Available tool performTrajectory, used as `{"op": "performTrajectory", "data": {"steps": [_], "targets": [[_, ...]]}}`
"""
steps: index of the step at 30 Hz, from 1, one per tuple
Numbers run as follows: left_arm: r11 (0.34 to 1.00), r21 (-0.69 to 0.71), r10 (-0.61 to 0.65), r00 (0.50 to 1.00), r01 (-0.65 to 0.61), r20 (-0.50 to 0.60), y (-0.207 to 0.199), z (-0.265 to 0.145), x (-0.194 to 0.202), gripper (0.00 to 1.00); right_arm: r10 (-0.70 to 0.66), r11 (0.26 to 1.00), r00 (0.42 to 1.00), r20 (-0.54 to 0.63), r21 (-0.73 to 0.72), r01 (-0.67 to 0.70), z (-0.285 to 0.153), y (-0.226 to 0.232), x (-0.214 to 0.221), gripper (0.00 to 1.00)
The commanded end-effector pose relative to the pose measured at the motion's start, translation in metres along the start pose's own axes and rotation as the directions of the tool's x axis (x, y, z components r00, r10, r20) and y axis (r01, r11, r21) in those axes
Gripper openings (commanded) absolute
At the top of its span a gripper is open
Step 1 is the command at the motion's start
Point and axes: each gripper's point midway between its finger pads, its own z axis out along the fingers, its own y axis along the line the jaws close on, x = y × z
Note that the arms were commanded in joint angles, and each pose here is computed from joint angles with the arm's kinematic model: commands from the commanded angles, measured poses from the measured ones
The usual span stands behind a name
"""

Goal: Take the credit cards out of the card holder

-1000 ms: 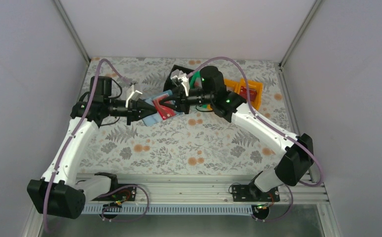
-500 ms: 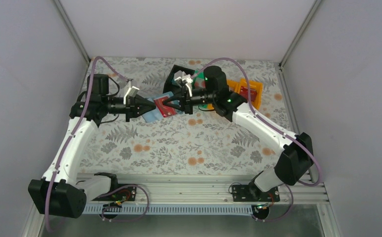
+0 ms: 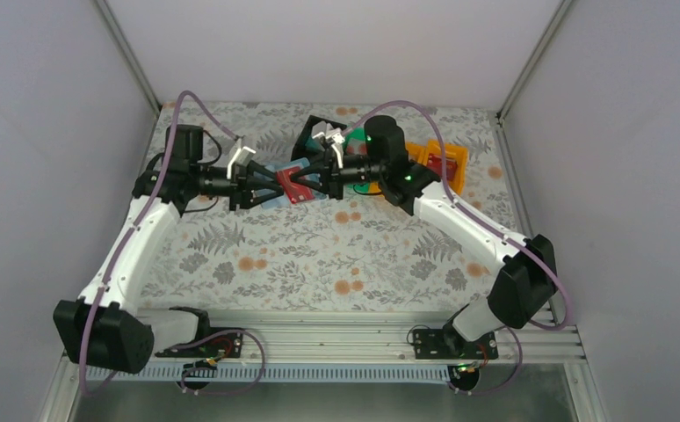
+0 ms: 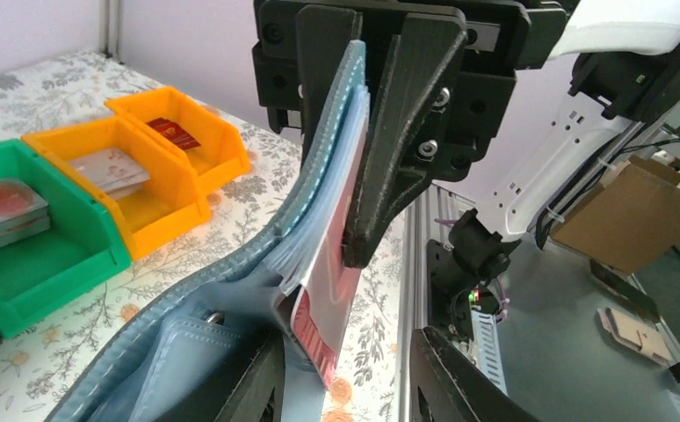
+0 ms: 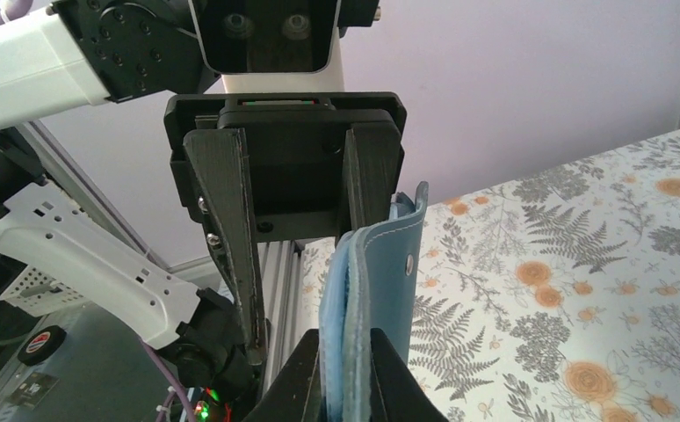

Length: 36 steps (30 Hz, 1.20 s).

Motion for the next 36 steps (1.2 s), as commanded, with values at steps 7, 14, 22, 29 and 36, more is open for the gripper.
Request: {"op": "performTrajectory", "data": {"steps": [7,14,22,29,36], "targets": [[0.97,0.22,0.097,0.995,-0.103,0.035,-0.038,0.012,-0.025,0.2,-0.022,0.996,1.0,-0.012,-0.085,0.021,0.021,0.019,0.0,0.04],[0.974,0.211,0.074,0.997,-0.08,0.032,-0.034,0.012,-0.037,0.02,0.003,1.0,1.0,-0.001,0.002,-0.003,0.02,0.007,0.0,0.04],[0.994,-0.015,0.106,0.994,-0.107,-0.011,-0.011,0.007,-0.024,0.02,-0.024,1.0,0.999,0.022,-0.003,0.024,0.004,0.018,-0.009,0.18],[0.985,-0.137,0.103,0.994,-0.107,-0.037,0.01,-0.004,-0.017,0.02,-0.031,0.999,0.999,0.035,0.008,0.031,-0.012,0.022,-0.012,0.18],[0.969,-0.21,0.118,0.99,-0.132,-0.078,0.018,-0.009,-0.008,0.02,-0.034,0.999,0.999,0.033,0.028,0.033,-0.023,0.02,-0.011,0.2]]}}
